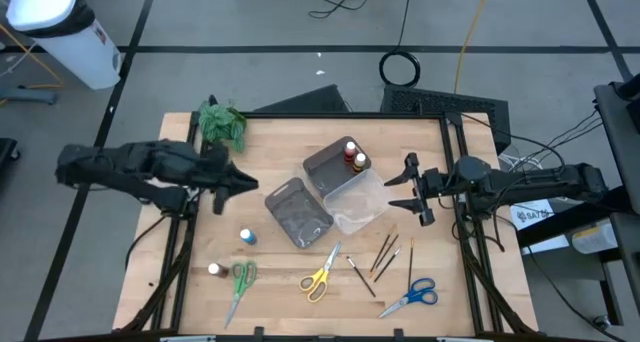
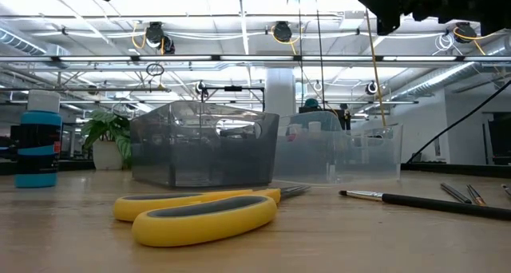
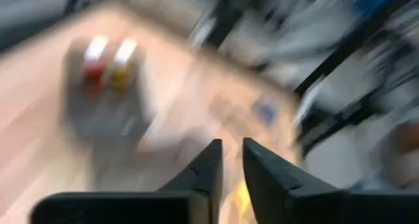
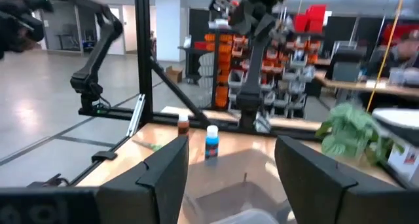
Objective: Pick & Place Paint Supplies
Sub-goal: Put the brown paint bottle into the top black bin
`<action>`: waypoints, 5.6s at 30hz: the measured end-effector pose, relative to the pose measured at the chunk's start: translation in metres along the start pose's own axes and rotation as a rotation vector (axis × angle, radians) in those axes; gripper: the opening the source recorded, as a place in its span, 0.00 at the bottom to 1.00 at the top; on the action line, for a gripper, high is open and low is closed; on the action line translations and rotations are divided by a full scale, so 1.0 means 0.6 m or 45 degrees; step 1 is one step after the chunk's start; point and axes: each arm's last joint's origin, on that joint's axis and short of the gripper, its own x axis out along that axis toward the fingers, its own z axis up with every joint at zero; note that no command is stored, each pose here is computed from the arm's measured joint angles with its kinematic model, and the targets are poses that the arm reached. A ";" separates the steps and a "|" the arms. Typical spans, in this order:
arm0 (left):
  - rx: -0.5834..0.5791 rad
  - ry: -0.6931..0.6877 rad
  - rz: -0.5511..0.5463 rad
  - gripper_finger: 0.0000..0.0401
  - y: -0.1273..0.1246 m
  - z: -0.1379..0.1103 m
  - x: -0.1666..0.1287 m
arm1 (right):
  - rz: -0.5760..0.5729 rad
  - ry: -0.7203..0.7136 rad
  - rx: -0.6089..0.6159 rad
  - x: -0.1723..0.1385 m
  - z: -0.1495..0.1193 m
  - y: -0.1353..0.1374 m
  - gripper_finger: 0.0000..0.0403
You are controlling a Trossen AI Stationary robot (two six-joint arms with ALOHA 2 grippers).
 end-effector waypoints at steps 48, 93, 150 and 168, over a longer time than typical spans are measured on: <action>-0.424 1.299 0.963 0.53 -0.166 -0.290 0.112 | 0.000 0.071 0.174 0.013 -0.015 -0.002 0.53; -1.145 1.057 1.099 0.53 -0.205 -0.337 0.155 | 0.000 0.078 0.185 0.014 -0.016 -0.002 0.53; -0.791 0.694 0.555 0.28 -0.191 -0.307 0.185 | 0.004 -0.027 0.096 0.014 -0.002 -0.003 0.53; 0.424 -0.128 0.262 0.32 -0.146 -0.121 0.303 | 0.003 -0.004 0.174 0.016 -0.006 -0.003 0.53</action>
